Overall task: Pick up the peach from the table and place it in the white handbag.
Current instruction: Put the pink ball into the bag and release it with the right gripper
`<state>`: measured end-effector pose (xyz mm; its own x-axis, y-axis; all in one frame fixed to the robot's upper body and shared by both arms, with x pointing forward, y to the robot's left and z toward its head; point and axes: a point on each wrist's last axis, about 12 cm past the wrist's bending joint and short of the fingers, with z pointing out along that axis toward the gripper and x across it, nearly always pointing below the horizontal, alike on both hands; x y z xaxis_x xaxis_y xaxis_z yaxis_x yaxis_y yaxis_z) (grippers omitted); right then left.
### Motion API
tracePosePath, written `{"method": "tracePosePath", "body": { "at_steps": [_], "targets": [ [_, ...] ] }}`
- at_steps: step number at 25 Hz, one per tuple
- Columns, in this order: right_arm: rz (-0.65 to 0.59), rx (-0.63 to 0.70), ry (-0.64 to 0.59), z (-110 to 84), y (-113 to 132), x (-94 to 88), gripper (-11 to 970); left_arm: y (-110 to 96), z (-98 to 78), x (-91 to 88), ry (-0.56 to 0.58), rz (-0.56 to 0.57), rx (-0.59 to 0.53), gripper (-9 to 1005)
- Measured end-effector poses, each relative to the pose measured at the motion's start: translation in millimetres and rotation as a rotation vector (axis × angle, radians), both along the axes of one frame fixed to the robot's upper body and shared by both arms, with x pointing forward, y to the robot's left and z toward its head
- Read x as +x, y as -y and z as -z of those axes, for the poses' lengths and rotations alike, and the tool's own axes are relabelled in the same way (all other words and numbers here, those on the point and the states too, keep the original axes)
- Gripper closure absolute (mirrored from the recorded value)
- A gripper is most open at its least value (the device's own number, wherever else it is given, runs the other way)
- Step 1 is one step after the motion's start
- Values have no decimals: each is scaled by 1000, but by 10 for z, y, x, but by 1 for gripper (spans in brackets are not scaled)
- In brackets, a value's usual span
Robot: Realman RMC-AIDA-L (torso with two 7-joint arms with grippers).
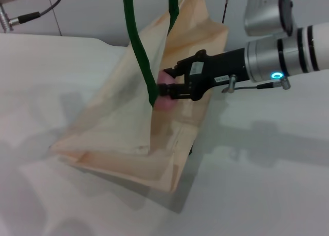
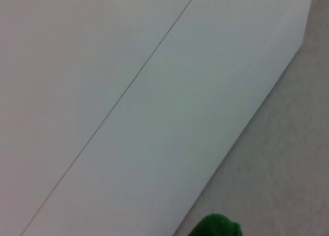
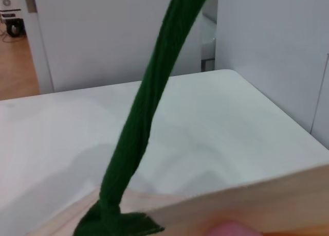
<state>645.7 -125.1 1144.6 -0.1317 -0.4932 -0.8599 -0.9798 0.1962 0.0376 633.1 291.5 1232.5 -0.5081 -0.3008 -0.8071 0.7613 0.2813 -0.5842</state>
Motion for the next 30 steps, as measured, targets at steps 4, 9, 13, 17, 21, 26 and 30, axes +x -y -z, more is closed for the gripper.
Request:
{"method": "tracePosePath", "body": {
  "at_steps": [4,9,13,17,21,26,30],
  "targets": [
    [-25,6,8,14,-87,-25,548,-26,-9,-6,10,-13,-20,823],
    [-49,10,8,-1,-141,-42,546,-60,-2,-18,13,-25,-29,820],
    [-55,9,7,-10,-142,-43,541,-96,16,-29,9,-36,-28,818],
    [-54,11,1,-14,-130,-43,519,-120,36,-41,4,-44,-27,815],
    [-72,23,-11,-33,-105,-64,442,-141,54,-50,-1,-52,-27,813],
    [-58,26,-14,-68,-50,-39,345,-189,76,-73,1,-68,-34,810],
    [-23,39,-16,-104,97,-14,225,-233,97,-89,4,-89,-42,807]
  ]
}}
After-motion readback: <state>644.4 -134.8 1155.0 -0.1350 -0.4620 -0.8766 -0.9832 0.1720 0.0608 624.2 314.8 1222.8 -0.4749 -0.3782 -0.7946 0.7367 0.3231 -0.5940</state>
